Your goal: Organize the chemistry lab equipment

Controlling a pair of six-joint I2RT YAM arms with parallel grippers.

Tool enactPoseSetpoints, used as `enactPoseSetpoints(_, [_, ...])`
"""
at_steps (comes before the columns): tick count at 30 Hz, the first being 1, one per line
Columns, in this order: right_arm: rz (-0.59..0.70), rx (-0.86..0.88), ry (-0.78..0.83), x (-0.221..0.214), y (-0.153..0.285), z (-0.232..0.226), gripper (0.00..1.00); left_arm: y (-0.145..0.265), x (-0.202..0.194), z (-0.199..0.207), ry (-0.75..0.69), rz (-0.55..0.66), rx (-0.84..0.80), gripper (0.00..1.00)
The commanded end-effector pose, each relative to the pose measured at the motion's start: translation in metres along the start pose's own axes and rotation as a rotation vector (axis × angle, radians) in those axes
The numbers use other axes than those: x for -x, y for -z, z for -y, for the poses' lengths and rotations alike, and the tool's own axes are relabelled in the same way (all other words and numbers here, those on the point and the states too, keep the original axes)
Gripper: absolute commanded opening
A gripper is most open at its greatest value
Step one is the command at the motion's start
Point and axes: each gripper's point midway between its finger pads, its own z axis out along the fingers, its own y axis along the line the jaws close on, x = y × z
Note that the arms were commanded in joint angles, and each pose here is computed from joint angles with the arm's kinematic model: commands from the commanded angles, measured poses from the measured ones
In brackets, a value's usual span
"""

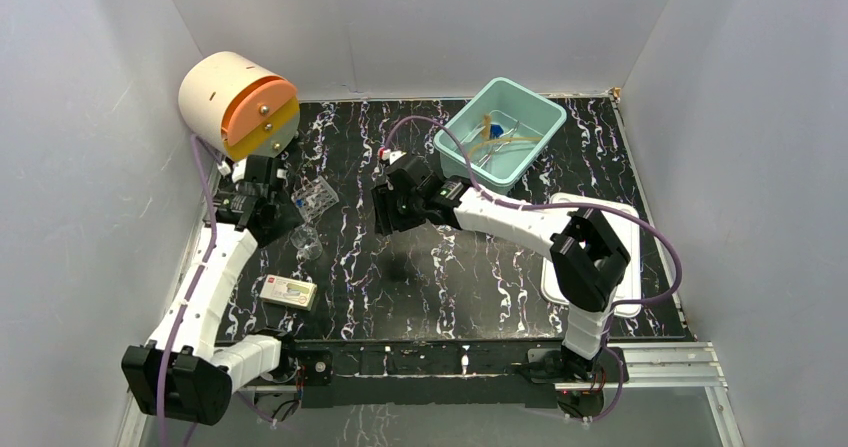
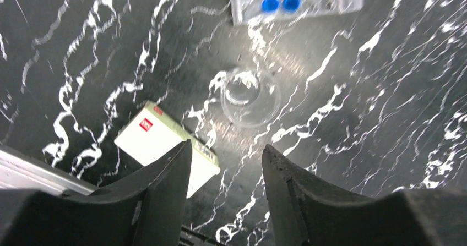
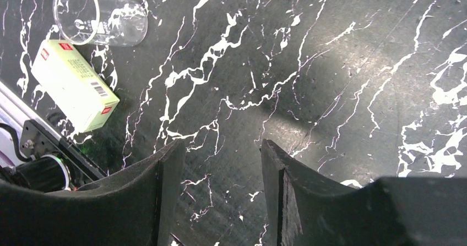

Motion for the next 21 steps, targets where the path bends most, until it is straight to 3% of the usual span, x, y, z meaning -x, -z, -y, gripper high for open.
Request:
enactPoseSetpoints(1, [0.085,-0.001,-0.05,0.025,0.003,-0.003,0.61,-0.006,-0.047,-0.011,0.029,-0.156,0.009,0.47])
enactPoseSetpoints(8, [0.083,-0.014,-0.071,0.023,0.005,-0.001,0.6,-0.038,-0.075,0.0,0.057,-0.213,-0.03,0.53])
enactPoseSetpoints(21, [0.075,-0.042,-0.069,0.016,0.007,0.006,0.6,-0.053,-0.052,-0.014,0.053,-0.075,0.059,0.48])
